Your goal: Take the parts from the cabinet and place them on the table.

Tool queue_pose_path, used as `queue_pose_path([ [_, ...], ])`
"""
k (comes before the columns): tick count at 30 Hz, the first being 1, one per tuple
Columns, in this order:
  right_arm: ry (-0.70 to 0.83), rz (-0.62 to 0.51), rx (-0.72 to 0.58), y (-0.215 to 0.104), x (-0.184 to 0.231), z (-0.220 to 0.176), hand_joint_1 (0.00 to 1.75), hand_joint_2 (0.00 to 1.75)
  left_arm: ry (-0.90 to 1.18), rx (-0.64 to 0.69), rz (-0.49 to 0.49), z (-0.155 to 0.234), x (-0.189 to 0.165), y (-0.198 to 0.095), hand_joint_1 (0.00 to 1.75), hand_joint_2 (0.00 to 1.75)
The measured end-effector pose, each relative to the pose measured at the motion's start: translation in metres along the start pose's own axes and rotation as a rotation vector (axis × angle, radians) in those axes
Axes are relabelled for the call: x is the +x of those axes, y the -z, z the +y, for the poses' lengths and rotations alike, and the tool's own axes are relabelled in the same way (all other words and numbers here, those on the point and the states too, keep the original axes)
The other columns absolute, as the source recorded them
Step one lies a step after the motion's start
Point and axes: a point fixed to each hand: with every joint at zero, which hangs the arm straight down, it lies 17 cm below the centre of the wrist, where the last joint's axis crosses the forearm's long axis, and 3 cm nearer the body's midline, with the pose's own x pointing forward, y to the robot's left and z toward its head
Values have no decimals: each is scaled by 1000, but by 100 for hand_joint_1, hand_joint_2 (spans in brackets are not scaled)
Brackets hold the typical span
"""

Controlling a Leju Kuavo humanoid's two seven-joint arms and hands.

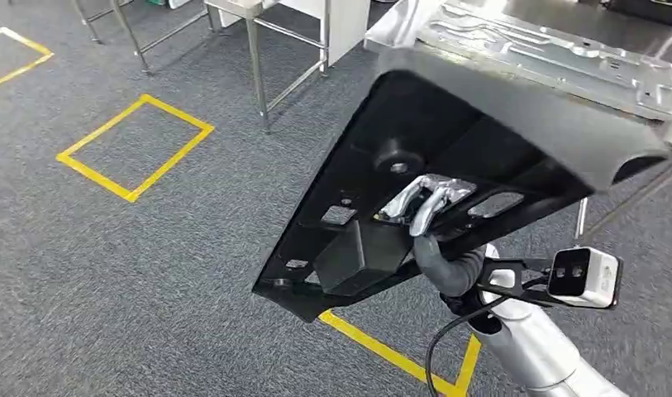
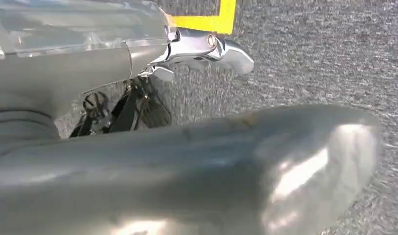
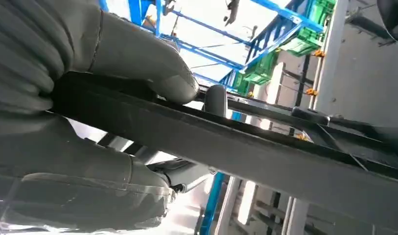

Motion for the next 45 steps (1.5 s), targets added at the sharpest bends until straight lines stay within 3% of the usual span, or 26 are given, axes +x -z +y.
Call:
queue_pose_path([
  [20, 53, -22, 42, 8, -9, 21, 175, 175, -7, 13, -11, 4, -4, -2, 0, 0],
  [45, 89, -4, -32, 4, -17, 1, 175, 175, -11, 32, -13, 13, -9, -3, 0, 0],
])
